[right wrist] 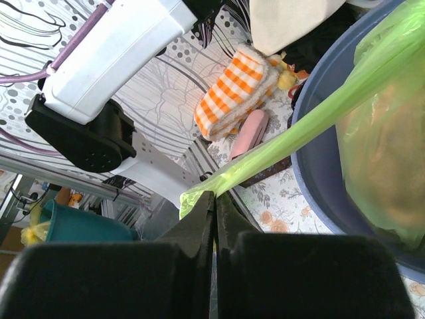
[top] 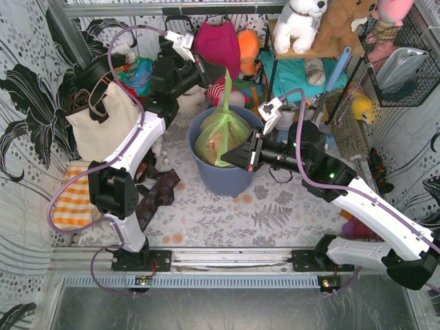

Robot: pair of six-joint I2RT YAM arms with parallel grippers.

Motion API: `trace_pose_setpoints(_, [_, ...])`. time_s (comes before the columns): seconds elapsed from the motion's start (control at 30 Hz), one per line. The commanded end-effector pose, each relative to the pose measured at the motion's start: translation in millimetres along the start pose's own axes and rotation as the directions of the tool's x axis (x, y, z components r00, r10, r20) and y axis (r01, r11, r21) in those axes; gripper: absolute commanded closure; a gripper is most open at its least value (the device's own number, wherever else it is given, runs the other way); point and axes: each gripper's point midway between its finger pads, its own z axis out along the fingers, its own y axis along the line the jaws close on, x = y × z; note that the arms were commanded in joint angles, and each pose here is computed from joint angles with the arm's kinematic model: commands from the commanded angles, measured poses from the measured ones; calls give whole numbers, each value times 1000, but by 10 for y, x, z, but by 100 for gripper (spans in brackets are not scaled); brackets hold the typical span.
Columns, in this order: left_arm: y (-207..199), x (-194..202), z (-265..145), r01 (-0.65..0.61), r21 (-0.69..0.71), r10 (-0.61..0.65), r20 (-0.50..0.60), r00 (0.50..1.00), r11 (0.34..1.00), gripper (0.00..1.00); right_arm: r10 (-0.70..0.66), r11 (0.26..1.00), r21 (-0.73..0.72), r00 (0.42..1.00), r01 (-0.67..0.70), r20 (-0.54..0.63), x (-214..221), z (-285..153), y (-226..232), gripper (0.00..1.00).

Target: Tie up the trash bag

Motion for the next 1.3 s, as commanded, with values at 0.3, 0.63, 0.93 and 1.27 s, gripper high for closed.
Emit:
trace_pose_setpoints(0.3, [594,613,-6,35,-130,-42,-54,998,991,100,114,993,-21,991,-115,-73,480,-113,-167,100])
trace_pose_setpoints(0.63, [702,533,72,27,-197,-44,-80,996,980,100,103,994,-17,991,-105,-83,495,-117,-176,100])
trace_pose_setpoints(0.93, [25,-322,85,-23,-40,26,73,997,999,100,-31,992,-124,999,35,30,-95,-71,298,100])
trace_pose_setpoints(1.27, [54,-438,184,-73,-60,78,78,994,996,100,-20,993,-114,1000,21,8,-2,-120,249,100])
